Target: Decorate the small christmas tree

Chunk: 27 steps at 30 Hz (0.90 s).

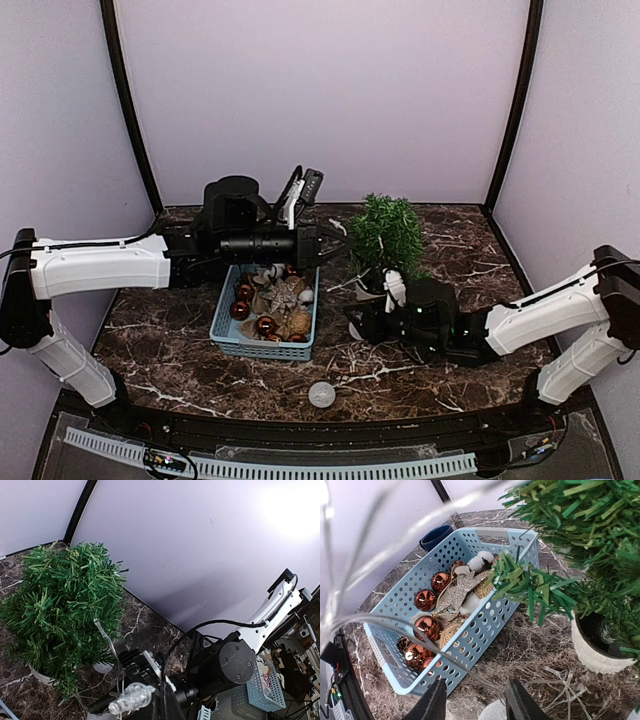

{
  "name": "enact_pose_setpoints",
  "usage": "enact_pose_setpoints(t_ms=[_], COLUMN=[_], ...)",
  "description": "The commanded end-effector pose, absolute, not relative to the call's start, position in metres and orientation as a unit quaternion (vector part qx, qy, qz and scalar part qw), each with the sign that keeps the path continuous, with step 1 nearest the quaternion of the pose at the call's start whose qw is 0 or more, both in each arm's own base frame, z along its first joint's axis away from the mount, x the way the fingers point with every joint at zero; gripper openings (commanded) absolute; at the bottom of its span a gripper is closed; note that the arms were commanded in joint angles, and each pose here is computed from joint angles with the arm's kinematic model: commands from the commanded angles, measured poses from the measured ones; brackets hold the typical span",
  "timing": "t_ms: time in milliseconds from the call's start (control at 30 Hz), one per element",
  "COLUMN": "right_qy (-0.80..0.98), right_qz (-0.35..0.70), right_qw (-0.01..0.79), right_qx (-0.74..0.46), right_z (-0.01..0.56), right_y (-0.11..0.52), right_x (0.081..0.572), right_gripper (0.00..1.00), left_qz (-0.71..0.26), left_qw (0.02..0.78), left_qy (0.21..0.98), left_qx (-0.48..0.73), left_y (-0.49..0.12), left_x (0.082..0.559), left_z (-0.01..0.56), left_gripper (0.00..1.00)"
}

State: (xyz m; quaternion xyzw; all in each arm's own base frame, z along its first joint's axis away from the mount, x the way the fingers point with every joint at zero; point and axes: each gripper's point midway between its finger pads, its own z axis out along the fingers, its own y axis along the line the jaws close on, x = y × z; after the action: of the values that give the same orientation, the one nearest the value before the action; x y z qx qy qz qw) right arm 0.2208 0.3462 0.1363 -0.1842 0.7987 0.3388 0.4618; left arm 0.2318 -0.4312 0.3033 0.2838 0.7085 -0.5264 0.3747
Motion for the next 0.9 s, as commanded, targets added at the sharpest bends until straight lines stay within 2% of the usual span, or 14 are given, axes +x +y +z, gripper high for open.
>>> enact_pose_setpoints(t_ms=[0,167,333,567,867], right_qy=[0.777,0.782,0.782,0.810,0.829], right_qz=[0.354,0.339,0.340,0.295,0.201], right_qw=[0.493,0.502,0.507,0.498,0.521], right_qx=[-0.169,-0.147,-0.125,-0.088,-0.027], right_z=[0.159,0.157,0.170,0.190,0.254], right_y=[0.364,0.361,0.343,0.280,0.195], right_x=[0.233,0.243,0.238,0.222,0.215], right_gripper=[0.31,0.01,0.00,0.00,0.00], left_qz=[-0.543,-0.537,-0.517,-0.472,-0.451], left_qw=[0.396,0.399,0.409,0.404,0.401], left_qy=[0.680,0.684,0.696,0.732,0.746], left_qx=[0.292,0.290,0.283,0.279,0.281], left_y=[-0.426,-0.422,-0.412,-0.403,-0.406], left_x=[0.224,0.223,0.226,0.234,0.251], left_z=[0.338,0.337,0.330,0.304,0.294], left_gripper=[0.00,0.00,0.00,0.00,0.00])
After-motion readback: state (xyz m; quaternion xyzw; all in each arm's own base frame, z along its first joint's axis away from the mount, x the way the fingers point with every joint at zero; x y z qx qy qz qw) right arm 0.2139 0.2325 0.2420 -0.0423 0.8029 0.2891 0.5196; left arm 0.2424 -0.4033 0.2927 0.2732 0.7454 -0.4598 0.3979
